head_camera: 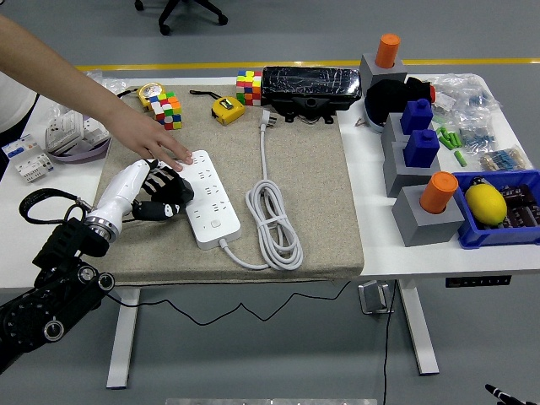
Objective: Put the plug near the board,insert it into the board,press the button,pull the plug out
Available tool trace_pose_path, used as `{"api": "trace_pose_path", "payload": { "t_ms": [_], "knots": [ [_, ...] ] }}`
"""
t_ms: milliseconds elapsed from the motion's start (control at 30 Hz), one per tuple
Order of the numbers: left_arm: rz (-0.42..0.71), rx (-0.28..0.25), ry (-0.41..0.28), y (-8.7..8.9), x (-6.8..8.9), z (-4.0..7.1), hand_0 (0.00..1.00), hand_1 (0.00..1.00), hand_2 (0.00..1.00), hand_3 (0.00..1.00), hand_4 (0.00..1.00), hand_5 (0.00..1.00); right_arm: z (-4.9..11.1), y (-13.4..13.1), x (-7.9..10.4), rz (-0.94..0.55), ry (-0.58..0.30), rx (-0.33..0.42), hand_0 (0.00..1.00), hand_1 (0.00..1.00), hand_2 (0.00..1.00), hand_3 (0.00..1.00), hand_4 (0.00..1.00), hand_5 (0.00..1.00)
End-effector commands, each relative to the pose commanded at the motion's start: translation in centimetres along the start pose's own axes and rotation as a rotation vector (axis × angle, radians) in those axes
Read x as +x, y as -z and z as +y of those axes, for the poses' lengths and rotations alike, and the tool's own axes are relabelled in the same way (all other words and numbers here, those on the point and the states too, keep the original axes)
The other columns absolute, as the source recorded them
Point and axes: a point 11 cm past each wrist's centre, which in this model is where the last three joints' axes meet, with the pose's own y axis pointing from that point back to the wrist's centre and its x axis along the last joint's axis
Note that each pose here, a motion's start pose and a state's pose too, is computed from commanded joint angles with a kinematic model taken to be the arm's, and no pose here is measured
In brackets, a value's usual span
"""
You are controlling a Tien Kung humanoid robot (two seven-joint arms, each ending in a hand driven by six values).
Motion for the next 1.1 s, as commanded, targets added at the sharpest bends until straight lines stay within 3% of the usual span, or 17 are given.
{"api": "trace_pose_path", "payload": {
  "t_ms": [133, 167, 333, 367, 533, 567, 733, 767, 900, 933, 967, 1100],
  "knots": [
    [0.002, -0.001, 0.005, 0.0, 0.0, 0.0, 0.430, 0.410, 0.465, 0.526, 0.716, 0.002, 0.0, 0.0, 0.0, 0.000, 0.000, 0.000, 0.651, 0.647, 0.642, 0.566, 0.987, 0.555],
    [0.002, 0.000, 0.010, 0.0, 0.0, 0.0, 0.518, 0.495, 0.540, 0.562, 0.804, 0.002, 0.0, 0.0, 0.0, 0.000, 0.000, 0.000, 0.650, 0.647, 0.641, 0.566, 0.987, 0.555],
    [0.009, 0.006, 0.029, 0.2, -0.1, 0.1, 0.518, 0.495, 0.540, 0.562, 0.804, 0.002, 0.0, 0.0, 0.0, -0.005, 0.000, 0.000, 0.650, 0.647, 0.641, 0.566, 0.987, 0.555],
    [0.011, 0.008, 0.034, 0.2, -0.2, 0.1, 0.748, 0.693, 0.647, 0.656, 0.998, 0.159, 0.0, 0.0, 0.0, -0.005, 0.000, 0.000, 0.650, 0.647, 0.642, 0.567, 0.986, 0.554],
    [0.012, 0.010, 0.047, 0.3, -0.3, 0.1, 0.748, 0.693, 0.647, 0.656, 0.998, 0.159, 0.0, -0.1, -0.1, -0.006, 0.002, -0.001, 0.650, 0.647, 0.642, 0.567, 0.986, 0.554],
    [0.014, 0.009, 0.047, 0.3, -0.3, 0.1, 0.762, 0.739, 0.685, 0.709, 0.998, 0.236, 0.0, -0.1, -0.1, -0.007, 0.002, -0.001, 0.650, 0.647, 0.642, 0.567, 0.987, 0.554],
    [0.028, -0.001, 0.039, 0.2, -0.2, 0.2, 0.762, 0.739, 0.685, 0.709, 0.998, 0.236, 0.0, -0.1, -0.2, -0.007, 0.004, -0.002, 0.650, 0.647, 0.642, 0.567, 0.987, 0.554],
    [0.030, -0.004, 0.036, 0.2, -0.2, 0.2, 0.771, 0.760, 0.726, 0.742, 0.998, 0.299, 0.0, -0.2, -0.2, -0.007, 0.004, -0.002, 0.650, 0.647, 0.642, 0.567, 0.987, 0.555],
    [0.045, -0.020, 0.015, -0.2, 0.2, 0.3, 0.771, 0.760, 0.726, 0.742, 0.998, 0.299, 0.0, -0.1, -0.2, -0.008, 0.004, -0.002, 0.650, 0.647, 0.642, 0.567, 0.987, 0.555],
    [0.061, -0.040, -0.008, -0.6, 0.5, 0.5, 0.771, 0.760, 0.726, 0.742, 0.998, 0.299, 0.0, -0.1, -0.3, -0.010, 0.005, -0.002, 0.650, 0.647, 0.642, 0.567, 0.987, 0.555],
    [0.068, -0.052, -0.024, -0.8, 0.7, 0.6, 0.743, 0.763, 0.730, 0.739, 0.998, 0.457, 0.0, -0.1, -0.3, -0.010, 0.004, -0.002, 0.650, 0.647, 0.642, 0.567, 0.987, 0.554],
    [0.073, -0.109, -0.108, -1.6, 1.4, 1.9, 0.743, 0.763, 0.730, 0.739, 0.998, 0.457, 0.0, -0.1, -0.3, -0.011, 0.004, -0.001, 0.650, 0.647, 0.642, 0.567, 0.987, 0.554]
  ]
}}
